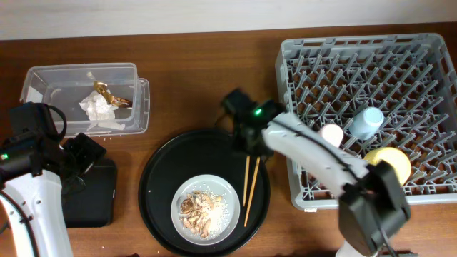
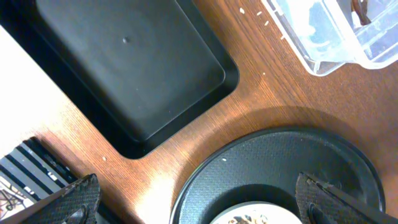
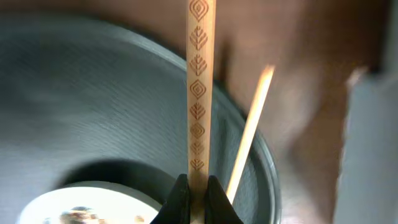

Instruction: Sort waste into correct bins and load items into the dishwasher rack

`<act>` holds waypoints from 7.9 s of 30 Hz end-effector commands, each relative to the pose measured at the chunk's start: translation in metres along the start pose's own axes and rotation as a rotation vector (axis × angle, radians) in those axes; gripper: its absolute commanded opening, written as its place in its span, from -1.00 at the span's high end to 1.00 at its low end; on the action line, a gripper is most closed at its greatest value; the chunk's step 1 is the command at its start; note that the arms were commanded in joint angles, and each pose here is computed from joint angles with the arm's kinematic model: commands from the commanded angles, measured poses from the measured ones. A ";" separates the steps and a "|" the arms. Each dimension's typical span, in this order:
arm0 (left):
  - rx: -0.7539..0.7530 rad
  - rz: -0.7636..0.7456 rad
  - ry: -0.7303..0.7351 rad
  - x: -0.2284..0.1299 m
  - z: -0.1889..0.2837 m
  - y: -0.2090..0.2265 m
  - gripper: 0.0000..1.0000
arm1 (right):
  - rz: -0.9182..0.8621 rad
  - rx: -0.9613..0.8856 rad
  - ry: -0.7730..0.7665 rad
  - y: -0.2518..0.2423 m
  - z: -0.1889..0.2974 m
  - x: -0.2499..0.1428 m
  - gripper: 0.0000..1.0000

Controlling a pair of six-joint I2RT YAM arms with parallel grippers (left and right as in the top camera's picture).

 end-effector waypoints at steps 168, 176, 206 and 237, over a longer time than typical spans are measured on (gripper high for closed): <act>-0.024 0.018 -0.016 0.004 0.003 -0.003 -0.98 | -0.996 -0.177 -0.333 -0.370 0.165 -0.140 -0.97; -0.352 -0.197 0.366 -0.049 0.018 -0.036 -0.98 | -0.996 -0.177 -0.333 -0.370 0.165 -0.140 -0.98; 0.097 -0.889 0.192 -0.346 -0.117 -0.061 0.08 | -0.996 -0.177 -0.333 -0.370 0.165 -0.140 -0.97; 0.108 -0.864 0.184 -0.362 -0.135 -0.060 0.76 | -0.996 -0.177 -0.333 -0.370 0.165 -0.140 -0.97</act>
Point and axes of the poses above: each gripper's point midway between its finger pads, its own z axis back along the fingers, its own y axis along the line the jaws close on, x = y × z, the point moved 6 cm from there along z, back along the fingers, and after that the axes turned 14 degrees about z, right-handed, at the moved point
